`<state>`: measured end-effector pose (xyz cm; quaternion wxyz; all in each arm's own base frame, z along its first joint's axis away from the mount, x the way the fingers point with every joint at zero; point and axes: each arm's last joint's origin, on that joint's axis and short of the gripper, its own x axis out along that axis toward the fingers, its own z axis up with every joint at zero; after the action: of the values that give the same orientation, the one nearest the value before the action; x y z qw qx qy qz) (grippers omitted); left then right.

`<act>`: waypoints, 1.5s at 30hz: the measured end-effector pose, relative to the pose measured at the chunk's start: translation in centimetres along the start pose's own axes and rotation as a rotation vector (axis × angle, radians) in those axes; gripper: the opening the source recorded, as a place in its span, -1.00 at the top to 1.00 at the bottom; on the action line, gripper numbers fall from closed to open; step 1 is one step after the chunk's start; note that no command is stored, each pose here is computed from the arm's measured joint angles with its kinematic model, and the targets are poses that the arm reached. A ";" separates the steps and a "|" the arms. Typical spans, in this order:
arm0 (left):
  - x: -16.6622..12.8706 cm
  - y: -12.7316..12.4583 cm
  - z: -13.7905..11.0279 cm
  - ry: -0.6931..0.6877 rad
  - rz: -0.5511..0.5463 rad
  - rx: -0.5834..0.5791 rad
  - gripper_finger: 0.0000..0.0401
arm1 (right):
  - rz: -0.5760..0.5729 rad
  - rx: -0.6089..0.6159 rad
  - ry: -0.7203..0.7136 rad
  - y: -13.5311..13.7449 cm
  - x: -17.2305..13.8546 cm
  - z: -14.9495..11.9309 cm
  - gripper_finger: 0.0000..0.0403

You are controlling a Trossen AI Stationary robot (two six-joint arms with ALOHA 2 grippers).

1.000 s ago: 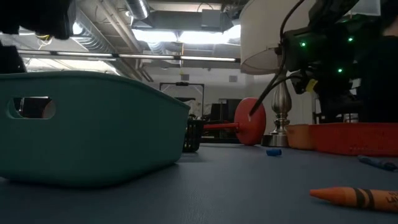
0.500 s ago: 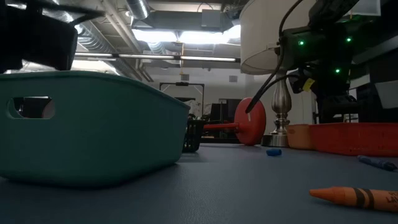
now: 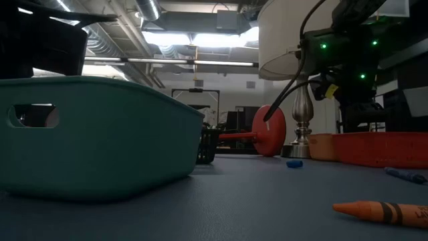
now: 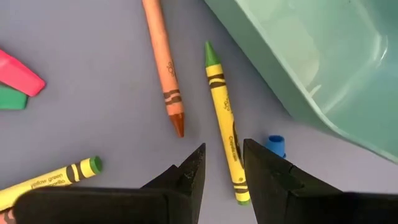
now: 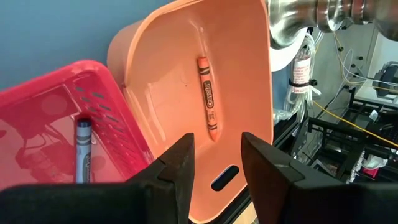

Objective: Sort crayons
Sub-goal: Put the green crayon into the black bin

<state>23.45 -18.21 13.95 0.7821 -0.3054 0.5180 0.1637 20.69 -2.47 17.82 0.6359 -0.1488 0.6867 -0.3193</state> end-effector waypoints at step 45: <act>-2.4 1.7 0.8 0.022 0.101 0.059 0.96 | 0.094 0.018 0.001 -1.5 -2.8 1.3 0.36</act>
<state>22.10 -16.23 15.84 0.7757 -0.2575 0.5459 0.1844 22.09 -2.28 20.95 0.6512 -0.1105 0.6903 -0.2954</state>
